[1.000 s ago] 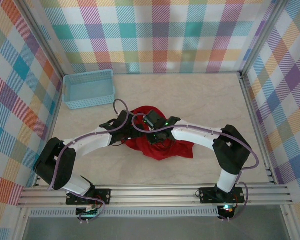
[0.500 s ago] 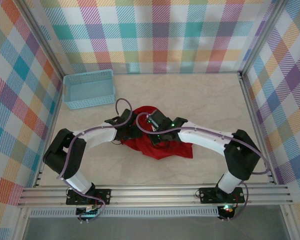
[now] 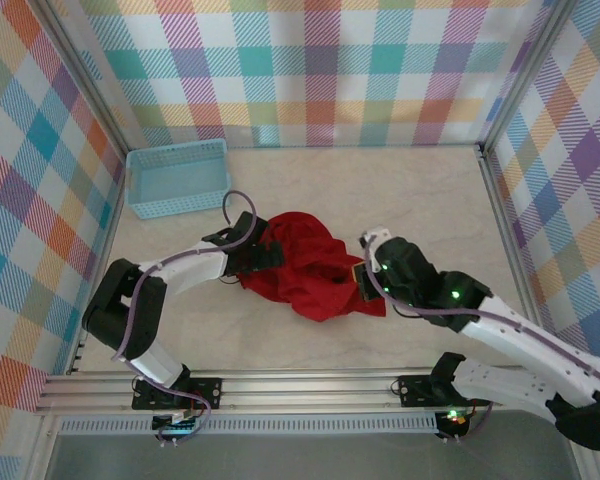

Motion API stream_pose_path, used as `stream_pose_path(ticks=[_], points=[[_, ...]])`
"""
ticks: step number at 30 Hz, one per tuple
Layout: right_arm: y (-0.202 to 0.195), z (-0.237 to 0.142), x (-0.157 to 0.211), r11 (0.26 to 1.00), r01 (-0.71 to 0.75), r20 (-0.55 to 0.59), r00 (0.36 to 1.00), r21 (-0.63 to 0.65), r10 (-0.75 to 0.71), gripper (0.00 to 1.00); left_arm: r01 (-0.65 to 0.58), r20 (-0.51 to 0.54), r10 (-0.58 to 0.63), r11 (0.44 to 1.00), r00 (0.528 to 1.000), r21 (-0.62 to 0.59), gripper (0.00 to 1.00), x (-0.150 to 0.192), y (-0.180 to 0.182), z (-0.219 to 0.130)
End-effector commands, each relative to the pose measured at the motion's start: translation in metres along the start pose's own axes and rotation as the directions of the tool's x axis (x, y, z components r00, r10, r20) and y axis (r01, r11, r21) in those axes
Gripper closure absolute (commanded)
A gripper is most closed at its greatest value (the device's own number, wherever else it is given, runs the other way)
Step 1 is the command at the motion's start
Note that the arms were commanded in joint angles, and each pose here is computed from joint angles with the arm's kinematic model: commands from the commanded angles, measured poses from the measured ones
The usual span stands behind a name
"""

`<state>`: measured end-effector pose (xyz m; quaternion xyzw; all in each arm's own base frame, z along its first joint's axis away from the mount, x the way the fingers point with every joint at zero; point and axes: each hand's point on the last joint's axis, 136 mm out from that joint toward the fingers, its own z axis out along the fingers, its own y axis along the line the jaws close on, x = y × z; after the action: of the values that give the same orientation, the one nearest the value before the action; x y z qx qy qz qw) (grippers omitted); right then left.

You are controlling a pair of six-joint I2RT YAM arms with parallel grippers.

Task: Fold the inside-out t-shirt

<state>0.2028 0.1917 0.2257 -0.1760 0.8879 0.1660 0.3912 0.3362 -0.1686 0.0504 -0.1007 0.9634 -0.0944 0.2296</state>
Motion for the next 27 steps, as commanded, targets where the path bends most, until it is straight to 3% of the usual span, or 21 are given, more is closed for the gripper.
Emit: stream_pose_path(ticks=[1,7,10,14,16,21,24,27], points=[[-0.042,-0.014,0.027,0.982,-0.087,-0.018,0.996,0.169,0.092,1.00,0.033,-0.006,-0.033,0.999,0.999,-0.027,0.00,-0.006,0.002,0.007],[-0.080,-0.026,0.073,0.916,-0.239,-0.053,0.962,0.322,0.269,1.00,0.055,-0.023,-0.059,0.988,0.998,-0.145,0.00,-0.009,0.019,0.018],[-0.094,-0.030,0.105,0.831,-0.365,-0.085,0.896,0.420,0.437,1.00,0.115,-0.038,-0.127,0.967,0.991,-0.228,0.00,-0.010,0.042,0.023],[-0.073,-0.011,0.137,0.788,-0.482,-0.191,0.793,0.383,0.578,1.00,0.177,0.011,-0.180,0.946,0.984,-0.272,0.00,-0.015,0.063,0.016],[-0.074,-0.001,0.153,0.773,-0.480,-0.219,0.772,0.416,0.597,0.99,0.188,0.061,-0.177,0.934,0.982,-0.303,0.00,-0.020,0.073,0.005],[-0.087,0.001,0.149,0.793,-0.363,-0.228,0.825,0.489,0.518,0.66,0.225,0.142,-0.190,0.927,0.971,-0.301,0.00,-0.019,0.086,-0.021],[-0.067,0.008,0.117,0.878,-0.309,-0.241,0.879,0.367,0.411,0.65,0.202,0.142,-0.170,0.946,0.975,-0.254,0.00,-0.014,0.081,-0.031],[-0.026,0.018,0.088,0.949,-0.274,-0.257,0.916,0.157,0.307,0.69,0.164,0.144,-0.136,0.964,0.980,-0.209,0.00,-0.011,0.070,-0.040]])
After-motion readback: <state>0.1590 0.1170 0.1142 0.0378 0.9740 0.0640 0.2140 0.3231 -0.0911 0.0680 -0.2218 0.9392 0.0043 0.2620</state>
